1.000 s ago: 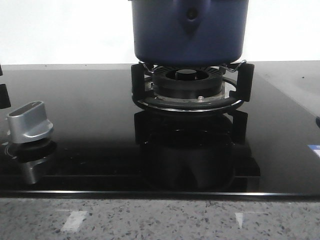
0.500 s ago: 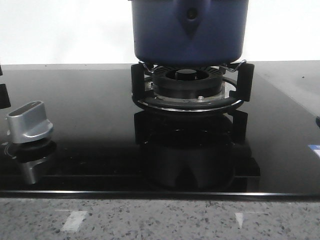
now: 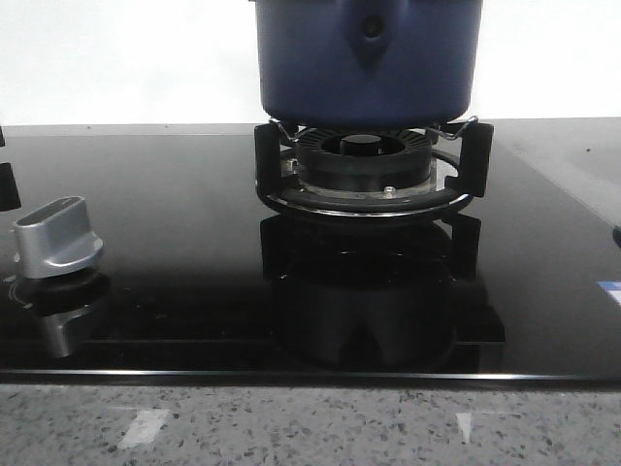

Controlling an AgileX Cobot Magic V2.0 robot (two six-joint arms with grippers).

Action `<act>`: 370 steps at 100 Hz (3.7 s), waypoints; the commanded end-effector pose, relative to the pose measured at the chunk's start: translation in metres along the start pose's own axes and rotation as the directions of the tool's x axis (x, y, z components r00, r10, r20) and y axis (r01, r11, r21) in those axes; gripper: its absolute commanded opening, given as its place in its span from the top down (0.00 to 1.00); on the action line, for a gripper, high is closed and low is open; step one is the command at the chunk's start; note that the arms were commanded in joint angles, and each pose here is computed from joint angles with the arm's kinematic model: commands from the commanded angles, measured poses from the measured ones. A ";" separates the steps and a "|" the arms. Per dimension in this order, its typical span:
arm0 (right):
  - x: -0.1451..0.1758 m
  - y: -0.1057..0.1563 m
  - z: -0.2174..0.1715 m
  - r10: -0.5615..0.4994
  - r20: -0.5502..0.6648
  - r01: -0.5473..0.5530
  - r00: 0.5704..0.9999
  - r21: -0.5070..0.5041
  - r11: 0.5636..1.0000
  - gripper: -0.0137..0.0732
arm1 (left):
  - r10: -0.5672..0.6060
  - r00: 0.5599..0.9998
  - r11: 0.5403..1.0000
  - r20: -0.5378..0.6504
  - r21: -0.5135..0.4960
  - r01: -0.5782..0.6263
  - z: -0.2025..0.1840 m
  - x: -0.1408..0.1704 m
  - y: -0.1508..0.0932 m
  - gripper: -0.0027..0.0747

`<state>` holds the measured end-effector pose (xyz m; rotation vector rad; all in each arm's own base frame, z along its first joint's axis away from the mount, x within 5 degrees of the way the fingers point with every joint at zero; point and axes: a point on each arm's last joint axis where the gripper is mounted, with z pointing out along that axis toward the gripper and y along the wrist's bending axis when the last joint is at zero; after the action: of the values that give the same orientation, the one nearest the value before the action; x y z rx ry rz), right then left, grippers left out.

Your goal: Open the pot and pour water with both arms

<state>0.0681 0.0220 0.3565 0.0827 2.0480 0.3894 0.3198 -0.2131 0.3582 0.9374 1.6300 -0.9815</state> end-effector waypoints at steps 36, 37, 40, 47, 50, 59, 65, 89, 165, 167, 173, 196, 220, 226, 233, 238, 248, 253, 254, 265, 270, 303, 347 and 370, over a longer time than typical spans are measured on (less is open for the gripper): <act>-0.012 0.004 -0.003 0.003 0.064 -0.001 0.998 -0.020 1.000 0.39 | 0.011 0.995 0.996 0.097 -0.087 -0.003 0.009 -0.025 -0.015 0.24; -0.012 0.004 -0.003 0.003 0.064 -0.001 0.998 -0.020 1.000 0.39 | 0.009 0.995 0.996 0.095 -0.089 -0.001 0.010 -0.024 -0.014 0.24; -0.012 0.004 -0.003 0.003 0.064 -0.001 0.998 -0.020 1.000 0.39 | 0.001 0.996 0.996 0.094 -0.088 0.008 0.011 -0.023 -0.012 0.24; -0.012 0.004 -0.003 0.003 0.063 -0.001 0.998 -0.020 1.000 0.39 | -0.024 0.995 0.996 0.099 -0.088 0.033 0.015 -0.020 -0.009 0.24; -0.012 0.004 -0.003 0.003 0.063 -0.001 0.998 -0.020 1.000 0.39 | -0.030 0.995 0.995 0.100 -0.087 0.039 0.016 -0.019 -0.008 0.24; -0.012 0.004 -0.003 0.003 0.061 -0.001 0.998 -0.020 1.000 0.39 | -0.033 0.994 0.995 0.103 -0.087 0.042 0.019 -0.020 -0.006 0.24; -0.012 0.004 -0.003 0.003 0.058 -0.001 0.998 -0.020 1.000 0.39 | -0.029 0.994 0.996 0.110 -0.086 0.039 0.020 -0.022 -0.005 0.25; -0.012 0.004 -0.003 0.003 0.057 -0.001 0.998 -0.020 1.000 0.39 | -0.011 0.994 0.996 0.112 -0.090 0.022 0.020 -0.025 -0.005 0.25; -0.012 0.004 -0.003 -0.010 0.059 0.011 0.998 -0.015 1.000 0.39 | 0.000 0.991 0.998 0.131 -0.057 0.008 0.019 -0.033 -0.009 0.82; -0.012 0.004 -0.003 -0.013 0.059 0.014 0.998 -0.015 1.000 0.39 | 0.001 0.991 0.999 0.133 -0.054 0.006 0.018 -0.033 -0.009 0.82; -0.012 0.003 -0.003 -0.026 0.059 0.026 0.998 -0.009 1.000 0.39 | 0.012 0.989 0.999 0.145 -0.052 -0.004 0.017 -0.039 -0.011 0.82; -0.013 0.000 -0.003 -0.060 0.063 0.058 0.996 0.032 0.998 0.39 | 0.053 0.980 0.997 0.189 -0.067 -0.041 0.002 -0.057 -0.016 0.82; -0.020 -0.006 0.006 -0.069 0.036 0.066 0.997 0.086 0.994 0.39 | 0.091 0.972 0.994 0.217 -0.085 -0.074 -0.030 -0.070 -0.007 0.82; -0.026 -0.008 0.011 -0.066 0.025 0.062 0.998 0.109 0.992 0.39 | 0.100 0.969 0.993 0.225 -0.086 -0.083 -0.040 -0.073 -0.004 0.82; -0.035 -0.011 0.016 -0.065 0.012 0.062 0.998 0.152 0.986 0.39 | 0.111 0.966 0.991 0.233 -0.093 -0.091 -0.052 -0.076 -0.001 0.82; -0.044 -0.013 0.020 -0.068 0.007 0.065 0.998 0.188 0.980 0.39 | 0.117 0.964 0.990 0.237 -0.107 -0.094 -0.059 -0.078 0.003 0.82; -0.061 -0.019 0.030 -0.070 -0.012 0.070 0.998 0.260 0.963 0.39 | 0.131 0.960 0.987 0.246 -0.127 -0.103 -0.075 -0.081 0.008 0.81; -0.069 -0.022 0.035 -0.073 -0.023 0.077 0.997 0.294 0.953 0.39 | 0.136 0.959 0.985 0.247 -0.137 -0.104 -0.081 -0.082 0.012 0.81; -0.070 -0.022 0.036 -0.073 -0.026 0.077 0.997 0.298 0.951 0.39 | 0.138 0.959 0.984 0.248 -0.141 -0.105 -0.084 -0.082 0.012 0.81; -0.088 -0.031 0.049 -0.056 -0.062 0.075 0.997 0.364 0.928 0.39 | 0.129 0.959 0.983 0.252 -0.163 -0.090 -0.096 -0.083 0.021 0.81; -0.096 -0.037 0.058 -0.040 -0.074 0.066 0.996 0.390 0.918 0.39 | 0.119 0.960 0.982 0.254 -0.174 -0.076 -0.102 -0.082 0.025 0.81; -0.127 -0.091 0.101 0.109 -0.174 0.004 0.979 0.546 0.838 0.39 | 0.105 0.960 0.980 0.260 -0.192 -0.055 -0.122 -0.081 0.037 0.81; -0.119 -0.140 0.134 0.220 -0.238 -0.028 0.946 0.615 0.788 0.39 | 0.106 0.960 0.980 0.258 -0.191 -0.057 -0.122 -0.081 0.037 0.81; -0.112 -0.154 0.161 0.253 -0.273 -0.043 0.928 0.595 0.802 0.39 | 0.106 0.960 0.980 0.258 -0.191 -0.057 -0.122 -0.081 0.037 0.81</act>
<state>0.2719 -0.1061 0.3200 0.6324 2.5370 -0.1569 0.3493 -0.0988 0.4163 0.7521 1.5401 -0.8106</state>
